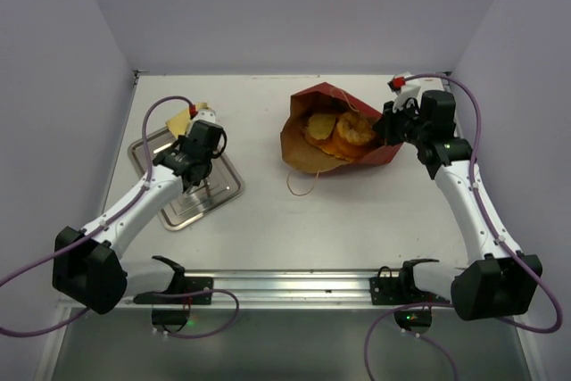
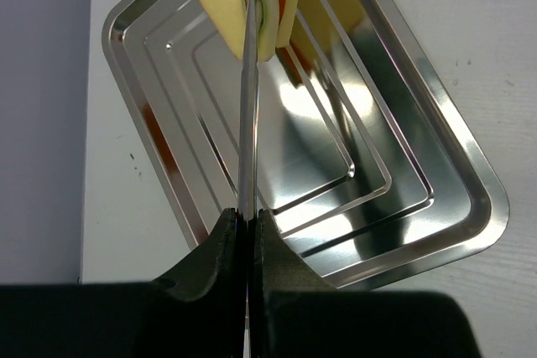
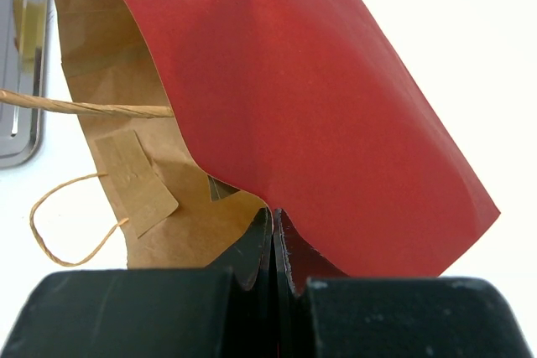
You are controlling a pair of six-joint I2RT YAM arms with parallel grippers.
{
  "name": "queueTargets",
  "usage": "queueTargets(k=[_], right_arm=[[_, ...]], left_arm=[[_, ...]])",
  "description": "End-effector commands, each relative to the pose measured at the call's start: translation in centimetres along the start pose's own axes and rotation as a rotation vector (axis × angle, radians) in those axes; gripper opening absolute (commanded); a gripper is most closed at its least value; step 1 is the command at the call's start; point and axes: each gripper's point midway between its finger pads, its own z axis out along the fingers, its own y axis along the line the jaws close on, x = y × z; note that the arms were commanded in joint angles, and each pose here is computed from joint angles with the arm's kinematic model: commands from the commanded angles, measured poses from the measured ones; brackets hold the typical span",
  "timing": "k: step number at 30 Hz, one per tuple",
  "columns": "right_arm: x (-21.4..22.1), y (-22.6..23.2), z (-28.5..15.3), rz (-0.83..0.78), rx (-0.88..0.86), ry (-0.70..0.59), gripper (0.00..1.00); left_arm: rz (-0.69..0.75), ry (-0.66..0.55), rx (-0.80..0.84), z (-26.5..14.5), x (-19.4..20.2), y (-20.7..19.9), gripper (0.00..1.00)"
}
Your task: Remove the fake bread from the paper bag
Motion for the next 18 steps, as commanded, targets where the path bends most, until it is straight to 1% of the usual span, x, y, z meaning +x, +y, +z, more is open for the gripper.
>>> queueTargets(k=[1, 5, 14, 18], right_arm=[[-2.1, 0.5, -0.8, -0.017, -0.016, -0.084, 0.0], [-1.9, 0.4, -0.8, -0.016, -0.013, -0.083, 0.0], [-1.9, 0.4, -0.7, -0.008, -0.017, -0.081, 0.0], [-1.8, 0.3, -0.7, -0.009, -0.017, -0.078, 0.0]], left_arm=[[-0.019, -0.052, -0.004, 0.6, -1.8, -0.2, 0.0], [0.005, -0.021, -0.017, 1.3, -1.2, -0.4, 0.0], [0.034, 0.01, -0.076, 2.1, -0.4, 0.0, 0.0], [0.049, 0.028, -0.084, 2.6, -0.1, -0.2, 0.04]])
